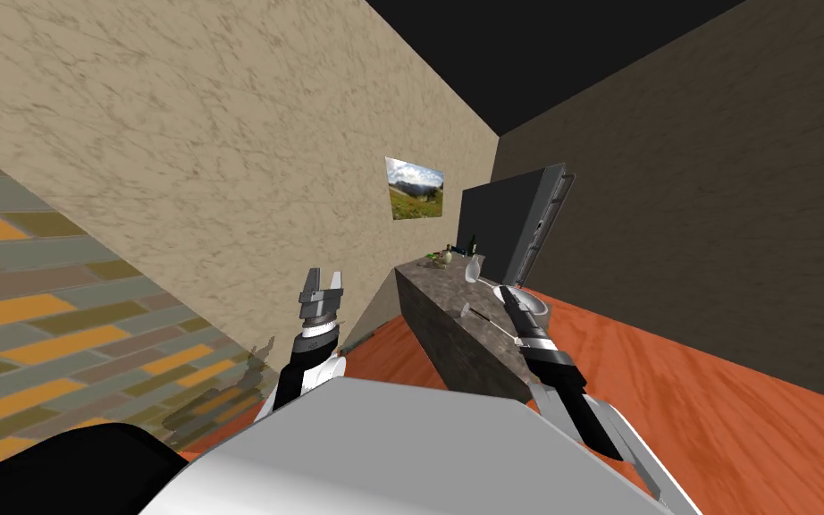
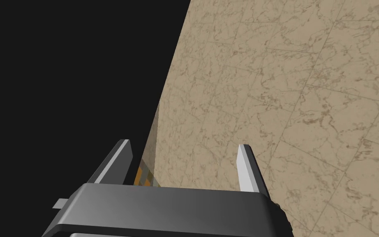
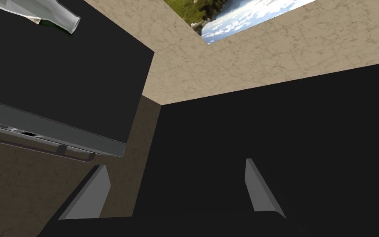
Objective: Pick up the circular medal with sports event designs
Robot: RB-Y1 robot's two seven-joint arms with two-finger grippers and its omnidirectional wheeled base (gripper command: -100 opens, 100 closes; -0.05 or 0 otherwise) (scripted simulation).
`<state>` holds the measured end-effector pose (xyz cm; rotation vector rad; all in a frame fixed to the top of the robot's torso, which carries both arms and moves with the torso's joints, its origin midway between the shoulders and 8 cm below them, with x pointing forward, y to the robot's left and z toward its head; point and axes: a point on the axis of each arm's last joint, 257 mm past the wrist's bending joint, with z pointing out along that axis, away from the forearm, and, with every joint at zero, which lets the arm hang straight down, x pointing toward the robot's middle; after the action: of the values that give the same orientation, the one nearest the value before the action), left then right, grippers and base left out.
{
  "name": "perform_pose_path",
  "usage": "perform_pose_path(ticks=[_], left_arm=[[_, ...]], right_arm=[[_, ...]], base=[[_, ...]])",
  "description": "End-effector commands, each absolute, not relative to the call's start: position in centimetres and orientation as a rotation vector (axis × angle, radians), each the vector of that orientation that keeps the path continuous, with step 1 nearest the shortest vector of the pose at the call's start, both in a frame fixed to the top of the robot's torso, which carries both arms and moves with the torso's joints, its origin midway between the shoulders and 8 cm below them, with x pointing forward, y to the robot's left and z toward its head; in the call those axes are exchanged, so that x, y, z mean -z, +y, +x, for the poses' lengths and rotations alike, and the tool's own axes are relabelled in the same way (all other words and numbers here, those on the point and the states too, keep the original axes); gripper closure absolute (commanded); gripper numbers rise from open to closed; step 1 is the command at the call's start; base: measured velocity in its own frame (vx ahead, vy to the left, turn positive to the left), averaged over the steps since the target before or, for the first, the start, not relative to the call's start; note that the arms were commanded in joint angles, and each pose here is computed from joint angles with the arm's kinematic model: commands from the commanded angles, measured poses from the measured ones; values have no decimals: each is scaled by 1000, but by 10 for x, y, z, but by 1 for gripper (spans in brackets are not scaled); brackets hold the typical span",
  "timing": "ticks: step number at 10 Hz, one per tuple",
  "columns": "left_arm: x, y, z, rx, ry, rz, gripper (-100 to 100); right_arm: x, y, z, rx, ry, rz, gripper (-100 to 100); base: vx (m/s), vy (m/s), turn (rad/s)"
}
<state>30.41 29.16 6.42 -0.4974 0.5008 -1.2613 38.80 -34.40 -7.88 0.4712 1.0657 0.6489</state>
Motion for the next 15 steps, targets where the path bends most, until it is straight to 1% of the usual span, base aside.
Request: perform_pose_path(ticks=[1, 5, 9, 10, 12, 13, 15], left_arm=[[-64, 292, 304, 1261, 501, -497, 0], [-64, 292, 304, 1261, 501, -497, 0], [-64, 292, 304, 1261, 501, -497, 0], [-64, 292, 304, 1261, 501, -497, 0], [-64, 292, 304, 1261, 501, -497, 0], [-64, 292, 304, 1261, 501, -497, 0], [-64, 292, 304, 1261, 501, -497, 0]], right_arm=[[95, -360, 389, -560, 1112, 479, -100], [141, -405, 388, -342, 1229, 501, -100], [191, -455, 377, -122, 1353, 529, -100], [191, -455, 377, -122, 1353, 529, -100], [216, -479, 367, -14, 1415, 545, -100], [228, -491, 361, 37, 1445, 553, -100], [240, -502, 355, 87, 1475, 560, -100]], base=[[164, 228, -126], [159, 171, -129], [145, 213, -116], [109, 142, -64], [97, 121, -101], [144, 191, -128], [73, 144, -52]])
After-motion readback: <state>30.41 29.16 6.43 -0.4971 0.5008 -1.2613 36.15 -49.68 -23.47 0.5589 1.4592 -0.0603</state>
